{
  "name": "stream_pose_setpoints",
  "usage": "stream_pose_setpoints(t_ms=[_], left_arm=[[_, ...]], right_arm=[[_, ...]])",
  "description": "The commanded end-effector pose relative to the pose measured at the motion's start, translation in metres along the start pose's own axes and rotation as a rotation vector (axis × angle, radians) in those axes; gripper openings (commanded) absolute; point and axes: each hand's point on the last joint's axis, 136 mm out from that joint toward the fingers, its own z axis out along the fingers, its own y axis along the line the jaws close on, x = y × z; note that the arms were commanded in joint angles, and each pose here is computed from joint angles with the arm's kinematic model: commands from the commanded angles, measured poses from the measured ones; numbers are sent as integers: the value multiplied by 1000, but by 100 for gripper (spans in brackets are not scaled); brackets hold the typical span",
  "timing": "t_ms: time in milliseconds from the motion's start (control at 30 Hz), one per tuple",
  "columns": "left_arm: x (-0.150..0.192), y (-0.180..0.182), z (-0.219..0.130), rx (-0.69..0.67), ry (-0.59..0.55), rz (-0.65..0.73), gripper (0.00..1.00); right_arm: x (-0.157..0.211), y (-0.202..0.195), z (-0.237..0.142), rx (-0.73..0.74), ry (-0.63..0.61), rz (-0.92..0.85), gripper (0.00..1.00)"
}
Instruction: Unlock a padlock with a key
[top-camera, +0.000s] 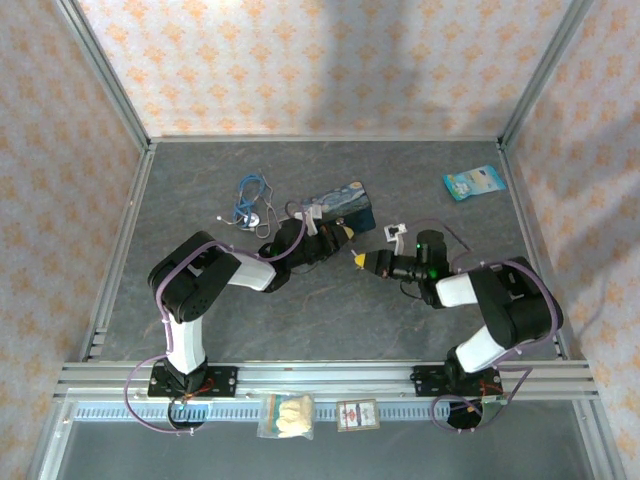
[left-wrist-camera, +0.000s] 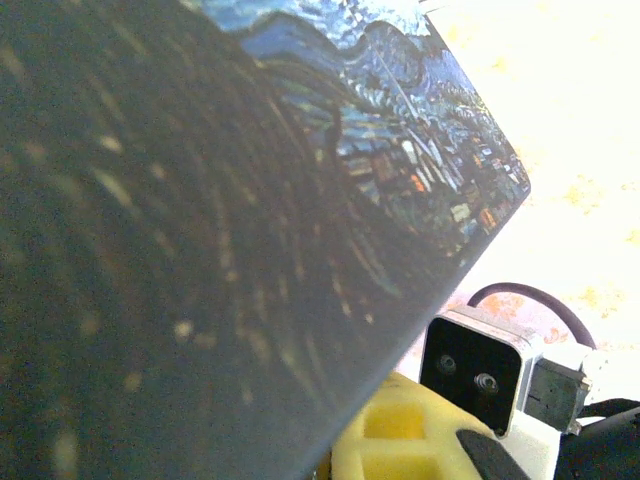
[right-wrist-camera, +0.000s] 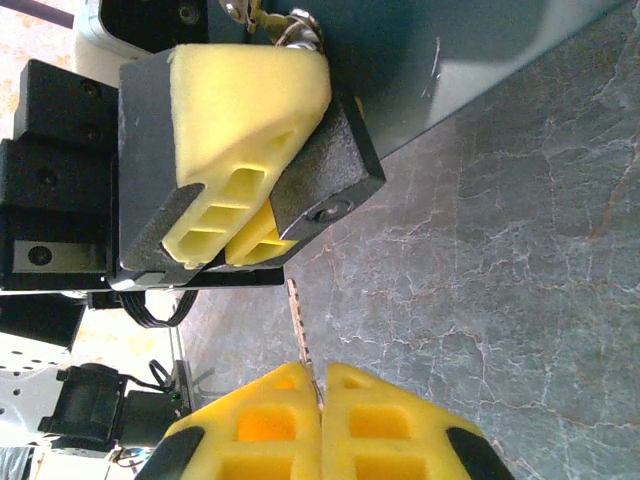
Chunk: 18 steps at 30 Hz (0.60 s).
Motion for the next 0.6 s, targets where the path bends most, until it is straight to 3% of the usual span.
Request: stream_pose_setpoints(t_ms=[0,567], left_arm=[[-5,-35,-6,121,-18,31,0],[4,-38,-9,157,8,27,0]], right_arm=[[-16,11,2,-42,-29,-55,0],[-29,7,5,-77,-48,-38,0]])
